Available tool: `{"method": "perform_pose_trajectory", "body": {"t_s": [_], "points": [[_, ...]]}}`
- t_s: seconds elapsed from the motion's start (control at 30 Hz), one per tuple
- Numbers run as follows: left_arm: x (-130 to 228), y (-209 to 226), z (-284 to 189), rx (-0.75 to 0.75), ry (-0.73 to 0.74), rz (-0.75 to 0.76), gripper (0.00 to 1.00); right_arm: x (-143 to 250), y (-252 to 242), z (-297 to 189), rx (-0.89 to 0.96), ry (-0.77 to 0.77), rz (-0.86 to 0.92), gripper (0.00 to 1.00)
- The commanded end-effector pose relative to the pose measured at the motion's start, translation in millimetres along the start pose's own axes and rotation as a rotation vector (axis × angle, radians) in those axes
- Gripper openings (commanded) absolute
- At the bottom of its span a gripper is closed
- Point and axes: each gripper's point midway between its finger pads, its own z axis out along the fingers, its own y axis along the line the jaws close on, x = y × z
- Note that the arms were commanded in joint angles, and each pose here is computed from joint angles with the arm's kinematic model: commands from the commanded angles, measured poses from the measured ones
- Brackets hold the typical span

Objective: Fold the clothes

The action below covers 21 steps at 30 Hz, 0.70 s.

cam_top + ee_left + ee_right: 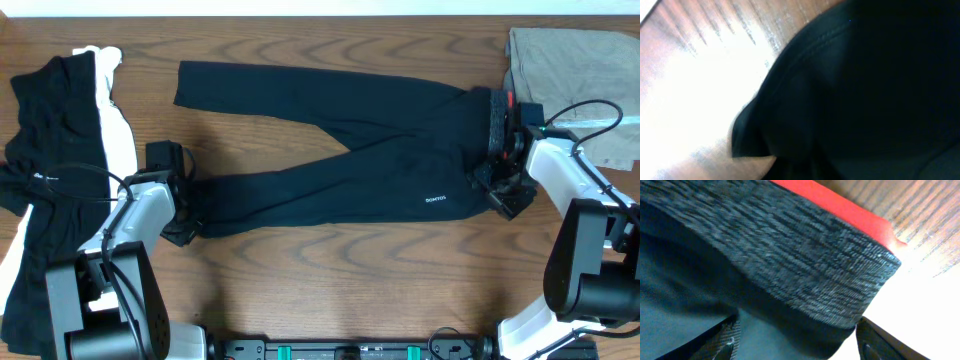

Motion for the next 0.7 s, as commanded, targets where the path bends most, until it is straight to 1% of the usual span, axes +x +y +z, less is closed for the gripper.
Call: {"method": "perform_pose_trajectory", "body": {"t_s": [0.0,0.23,0.37,0.4,0.43,0.5,0.53,0.57,0.67], "points": [[6,13,10,-0.044,0.007,-0.006,0.06,5,-5,3,0.016,-0.01,0.005,0.71],[6,13,10,-0.043,0.006,-0.006,0.06,2,-3,15,-0.016,-0.04,0.007,0.71],[6,13,10,-0.043,0.006,-0.006,0.06,-5,-1,22,-0.033,-0.091,0.012,0.7],[6,13,10,-0.043,0.006,-0.006,0.06,-7,0,23,-0.039,-0.101,0.013,0.63],[5,12,10,-0.041,0.004,-0.006,0.06,-7,0,25,-0.044,-0.104,0.013,0.53],[5,12,10,-0.04,0.004,-0.006,0.06,-5,-1,27,-0.043,-0.103,0.013,0.18],[5,12,10,-0.04,0.003,-0.006,0.06,-5,-2,27,-0.039,-0.1,0.012,0.07],[4,12,9,-0.039,0.001,-0.001,0.06,-4,-3,27,-0.034,-0.095,0.008,0.01],[-5,6,0,-0.017,-0.018,0.054,0.06,-1,-8,24,-0.027,-0.079,0.01,0.01]]}}
